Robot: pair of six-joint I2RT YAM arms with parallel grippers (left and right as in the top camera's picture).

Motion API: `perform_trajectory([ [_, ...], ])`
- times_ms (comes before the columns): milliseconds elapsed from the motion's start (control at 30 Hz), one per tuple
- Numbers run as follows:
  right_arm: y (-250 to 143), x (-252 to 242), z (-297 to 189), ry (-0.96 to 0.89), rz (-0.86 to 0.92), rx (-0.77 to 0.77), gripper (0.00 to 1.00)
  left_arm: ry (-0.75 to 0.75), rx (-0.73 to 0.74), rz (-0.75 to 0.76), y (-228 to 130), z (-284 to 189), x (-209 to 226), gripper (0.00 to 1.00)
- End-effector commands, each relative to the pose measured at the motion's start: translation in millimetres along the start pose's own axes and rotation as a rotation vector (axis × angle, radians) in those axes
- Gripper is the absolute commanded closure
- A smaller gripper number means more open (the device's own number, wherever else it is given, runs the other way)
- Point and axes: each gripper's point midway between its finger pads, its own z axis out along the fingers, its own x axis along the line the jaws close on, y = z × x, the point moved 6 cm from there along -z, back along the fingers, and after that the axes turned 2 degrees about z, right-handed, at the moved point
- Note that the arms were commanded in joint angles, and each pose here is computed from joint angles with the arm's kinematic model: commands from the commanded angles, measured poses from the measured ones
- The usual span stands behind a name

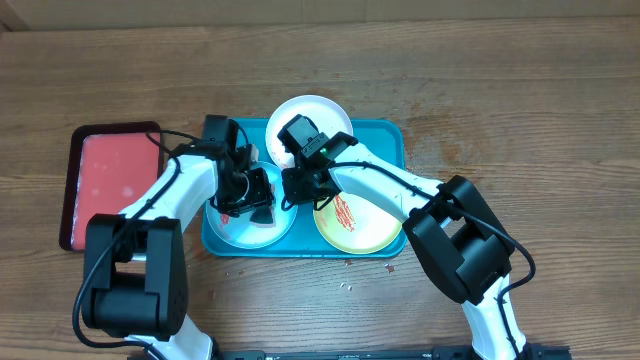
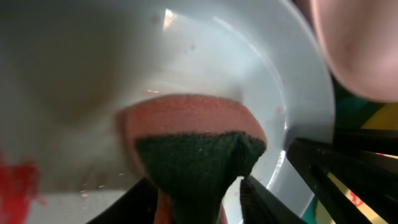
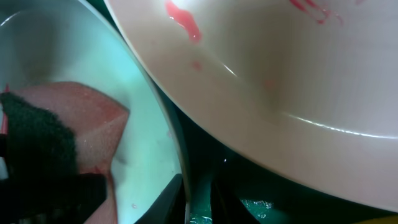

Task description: Clean dirty plates on tray and stack at the side

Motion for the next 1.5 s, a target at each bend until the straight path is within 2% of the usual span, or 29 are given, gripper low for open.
perform_trajectory([
  [0, -3.7, -4.5, 6.7, -0.014, 0.002, 0.017, 0.84, 0.014, 0.038, -0.011, -5.6, 11.2, 3.8, 0.69],
  [67, -3.8, -4.6, 6.7, -0.014, 0.002, 0.017, 0.84, 0.076, 0.022, -0.013, -3.7, 11.0, 11.3, 0.92],
  [100, -3.8, -4.6, 6.9, -0.014, 0.002, 0.018, 0.84, 0.121, 0.013, -0.013, -3.0, 10.3, 16.4, 0.96],
  [300, -4.4, -5.0, 6.7, -0.017, -0.001, 0.02, 0.84, 0.522, -0.019, -0.106, -8.9, -4.6, 60.3, 0.95],
  [467, -4.3, -5.1, 6.9, -0.018, -0.001, 0.02, 0.84, 0.722, -0.051, -0.089, -7.2, -19.6, 78.1, 0.96],
  [733, -4.3, -6.3, 6.7, -0.027, 0.0, 0.018, 0.84, 0.7, -0.127, -0.091, 19.8, -40.3, 63.9, 0.96],
  [867, -4.3, -6.3, 6.7, -0.027, 0.0, 0.018, 0.84, 0.617, -0.145, -0.095, 31.7, -48.4, 49.4, 0.96],
  [1033, -3.3, -5.7, 6.9, -0.024, -0.001, 0.013, 0.84, 0.267, -0.098, -0.093, 32.7, -24.5, 14.7, 0.96],
  [1133, -3.1, -5.6, 6.9, -0.024, -0.002, 0.012, 0.84, 0.126, -0.065, -0.08, 28.9, -9.2, 0.0, 0.96],
  [1333, -3.9, -6.7, 6.7, -0.027, 0.001, 0.017, 0.85, 0.224, -0.025, -0.106, 19.2, 5.5, 17.4, 0.96],
  [1467, -3.8, -9.6, 6.2, -0.042, 0.005, 0.017, 0.85, 0.39, -0.015, -0.124, 13.2, -1.1, 40.6, 0.96],
])
